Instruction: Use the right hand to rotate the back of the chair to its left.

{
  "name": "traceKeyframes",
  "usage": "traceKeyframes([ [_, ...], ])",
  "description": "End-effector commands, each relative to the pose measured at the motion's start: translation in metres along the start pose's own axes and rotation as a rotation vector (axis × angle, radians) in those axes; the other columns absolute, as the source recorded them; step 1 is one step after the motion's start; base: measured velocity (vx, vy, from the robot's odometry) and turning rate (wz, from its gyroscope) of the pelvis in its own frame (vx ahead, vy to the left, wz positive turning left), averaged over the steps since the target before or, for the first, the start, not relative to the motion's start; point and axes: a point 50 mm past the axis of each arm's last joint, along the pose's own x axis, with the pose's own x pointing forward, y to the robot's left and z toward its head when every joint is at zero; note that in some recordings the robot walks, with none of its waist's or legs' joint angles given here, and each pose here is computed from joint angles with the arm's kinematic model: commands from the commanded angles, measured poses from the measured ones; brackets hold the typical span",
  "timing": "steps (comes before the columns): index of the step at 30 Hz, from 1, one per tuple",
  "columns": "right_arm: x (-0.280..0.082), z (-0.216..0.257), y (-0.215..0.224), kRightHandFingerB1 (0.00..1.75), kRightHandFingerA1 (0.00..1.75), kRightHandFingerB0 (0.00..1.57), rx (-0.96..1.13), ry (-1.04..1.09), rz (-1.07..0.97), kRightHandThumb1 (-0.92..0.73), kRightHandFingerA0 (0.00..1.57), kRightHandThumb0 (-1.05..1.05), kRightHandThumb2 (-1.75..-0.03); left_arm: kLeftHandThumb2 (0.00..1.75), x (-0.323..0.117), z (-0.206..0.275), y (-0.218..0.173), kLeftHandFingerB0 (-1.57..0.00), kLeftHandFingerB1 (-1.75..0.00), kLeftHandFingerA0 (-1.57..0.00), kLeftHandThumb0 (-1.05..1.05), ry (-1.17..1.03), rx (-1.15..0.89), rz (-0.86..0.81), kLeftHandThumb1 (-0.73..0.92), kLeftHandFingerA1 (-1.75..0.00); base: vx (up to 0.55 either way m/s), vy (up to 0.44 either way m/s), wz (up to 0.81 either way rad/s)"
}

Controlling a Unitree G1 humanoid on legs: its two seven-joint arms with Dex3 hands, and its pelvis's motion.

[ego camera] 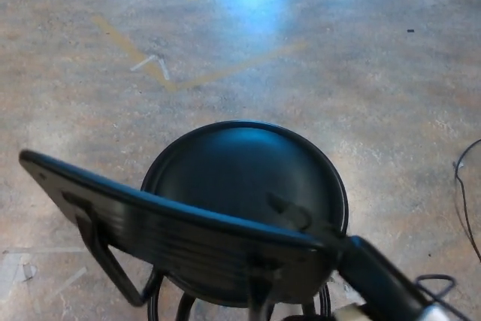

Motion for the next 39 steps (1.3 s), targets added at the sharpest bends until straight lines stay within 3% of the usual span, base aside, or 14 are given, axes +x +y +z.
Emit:
traceKeyframes([
  [1,0.022,0.008,0.016,0.00,0.00,0.00,-0.016,-0.016,0.068,-0.67,0.00,-1.05,-0.63,0.67,-0.001,-0.002,0.005,-0.47,-0.39,-0.52,-0.69,0.007,0.002,0.007,0.87,-0.43,0.00,0.000,0.00],
  [25,0.119,0.064,0.045,0.00,0.00,0.00,-0.130,-0.131,0.262,-0.66,0.00,-1.05,-0.61,0.66,-0.001,-0.003,0.007,-0.46,-0.39,-0.53,-0.69,0.008,0.009,0.009,0.88,-0.44,0.00,0.000,0.00],
  [26,0.121,0.063,0.044,0.00,0.00,0.00,-0.134,-0.127,0.261,-0.66,0.00,-1.05,-0.61,0.66,-0.001,-0.003,0.007,-0.46,-0.39,-0.53,-0.69,0.006,0.021,0.010,0.88,-0.44,0.00,0.000,0.00],
  [27,0.122,0.063,0.045,0.00,0.00,0.00,-0.136,-0.118,0.265,-0.60,0.00,-1.03,-0.72,0.66,-0.001,-0.004,0.006,-0.45,-0.38,-0.53,-0.70,0.008,0.020,0.009,0.88,-0.44,0.00,0.000,0.00],
  [29,0.125,0.059,0.044,0.00,0.00,0.00,-0.132,-0.097,0.268,-0.60,0.00,-1.04,-0.73,0.66,-0.001,-0.005,0.005,-0.46,-0.38,-0.53,-0.69,0.014,0.000,0.008,0.87,-0.44,0.00,0.000,0.00],
  [32,0.126,0.054,0.044,0.00,0.00,0.00,-0.124,-0.086,0.264,-0.62,0.00,-1.02,-0.71,0.66,-0.001,-0.006,0.005,-0.46,-0.38,-0.53,-0.70,0.018,-0.008,0.006,0.87,-0.44,0.00,0.000,0.00],
  [33,0.128,0.050,0.043,0.00,0.00,0.00,-0.126,-0.073,0.254,-0.67,0.00,-1.05,-0.61,0.66,-0.001,-0.006,0.005,-0.48,-0.39,-0.57,-0.70,0.018,-0.007,0.009,0.86,-0.45,0.00,0.000,0.00],
  [39,0.125,0.040,0.041,0.00,0.00,0.00,-0.096,-0.059,0.233,-0.68,0.00,-1.05,-0.62,0.66,-0.002,-0.009,0.004,-0.45,-0.38,-0.53,-0.70,0.026,-0.019,0.003,0.87,-0.45,0.00,0.000,0.00],
])
